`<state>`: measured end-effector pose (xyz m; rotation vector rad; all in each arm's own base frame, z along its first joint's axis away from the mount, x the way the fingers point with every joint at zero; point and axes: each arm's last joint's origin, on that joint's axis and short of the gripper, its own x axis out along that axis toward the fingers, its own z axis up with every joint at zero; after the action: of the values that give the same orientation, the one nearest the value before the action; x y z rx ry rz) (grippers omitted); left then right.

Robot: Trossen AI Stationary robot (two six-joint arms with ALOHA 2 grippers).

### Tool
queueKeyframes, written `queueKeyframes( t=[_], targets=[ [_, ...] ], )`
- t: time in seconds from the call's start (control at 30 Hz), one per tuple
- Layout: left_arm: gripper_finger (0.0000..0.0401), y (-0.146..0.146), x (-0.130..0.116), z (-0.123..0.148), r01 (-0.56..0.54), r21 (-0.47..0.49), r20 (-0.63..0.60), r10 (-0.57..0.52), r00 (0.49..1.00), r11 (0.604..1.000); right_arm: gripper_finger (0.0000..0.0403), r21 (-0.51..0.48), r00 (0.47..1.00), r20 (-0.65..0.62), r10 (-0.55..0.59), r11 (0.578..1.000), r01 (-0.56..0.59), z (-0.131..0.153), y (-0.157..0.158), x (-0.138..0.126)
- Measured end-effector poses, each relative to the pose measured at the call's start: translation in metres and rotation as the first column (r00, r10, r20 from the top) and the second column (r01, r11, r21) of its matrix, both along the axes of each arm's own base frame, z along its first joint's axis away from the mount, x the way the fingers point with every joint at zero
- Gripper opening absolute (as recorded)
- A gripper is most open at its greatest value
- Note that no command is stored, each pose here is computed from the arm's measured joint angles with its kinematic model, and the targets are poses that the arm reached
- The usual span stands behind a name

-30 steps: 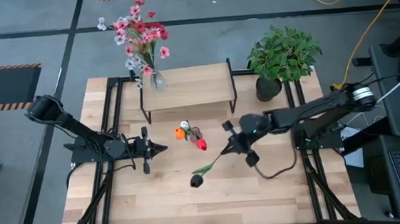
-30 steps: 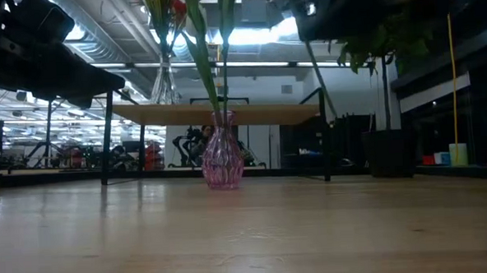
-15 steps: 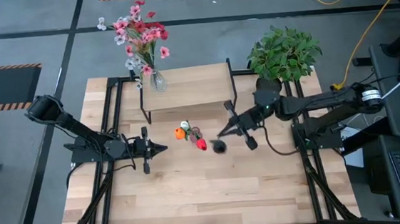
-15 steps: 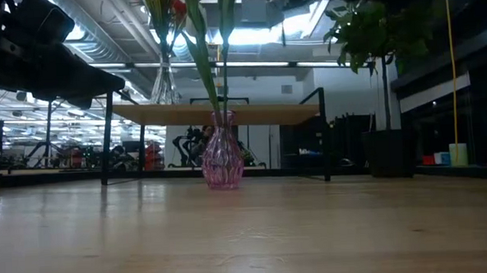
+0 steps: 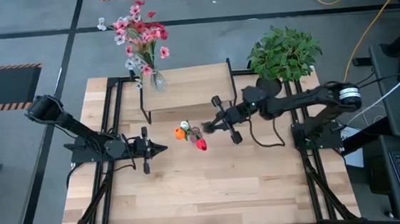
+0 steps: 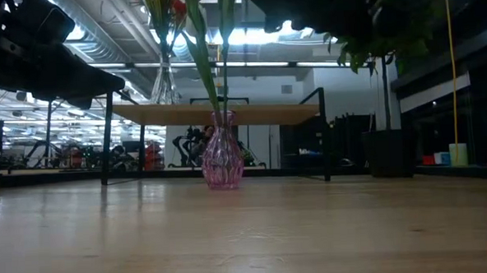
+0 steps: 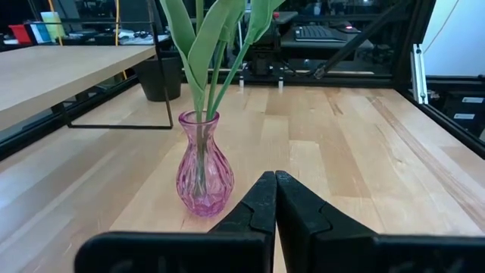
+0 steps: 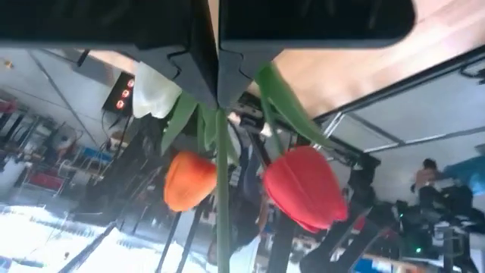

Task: Pick and place flowers into a vace then onto a shelf
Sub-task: Put the black flower into the pink vase

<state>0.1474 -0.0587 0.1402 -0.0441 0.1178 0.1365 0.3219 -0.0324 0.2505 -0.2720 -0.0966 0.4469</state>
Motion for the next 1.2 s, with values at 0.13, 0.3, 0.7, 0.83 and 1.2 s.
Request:
queueKeyframes(
  t=[0.13, 0.3, 0.7, 0.83, 1.2],
  targets=[
    [0.0003, 0.0, 0.0, 0.0, 0.001, 0.001, 0.0, -0.001, 1.0, 1.0, 0.0, 0.021, 0.999, 0.036, -0.007, 1.0, 0.006, -0.011, -0.007, 0.009],
    [0.0002, 0.0, 0.0, 0.0, 0.001, 0.002, -0.001, -0.001, 1.0, 1.0, 0.0, 0.053, 0.999, 0.051, -0.005, 0.999, 0.003, -0.024, -0.014, 0.016],
    [0.0003, 0.0, 0.0, 0.0, 0.001, 0.004, -0.001, -0.001, 1.0, 1.0, 0.0, 0.057, 0.998, 0.065, -0.021, 0.998, 0.018, -0.038, -0.021, 0.022],
    [0.0002, 0.0, 0.0, 0.0, 0.001, 0.004, -0.001, -0.001, 1.0, 1.0, 0.0, 0.054, 0.998, 0.064, -0.027, 0.998, 0.023, -0.038, -0.022, 0.021],
    [0.0003, 0.0, 0.0, 0.0, 0.0, 0.004, -0.001, 0.0, 1.0, 1.0, 0.0, 0.051, 0.998, 0.058, -0.04, 0.998, 0.037, -0.058, -0.025, 0.028]
  ],
)
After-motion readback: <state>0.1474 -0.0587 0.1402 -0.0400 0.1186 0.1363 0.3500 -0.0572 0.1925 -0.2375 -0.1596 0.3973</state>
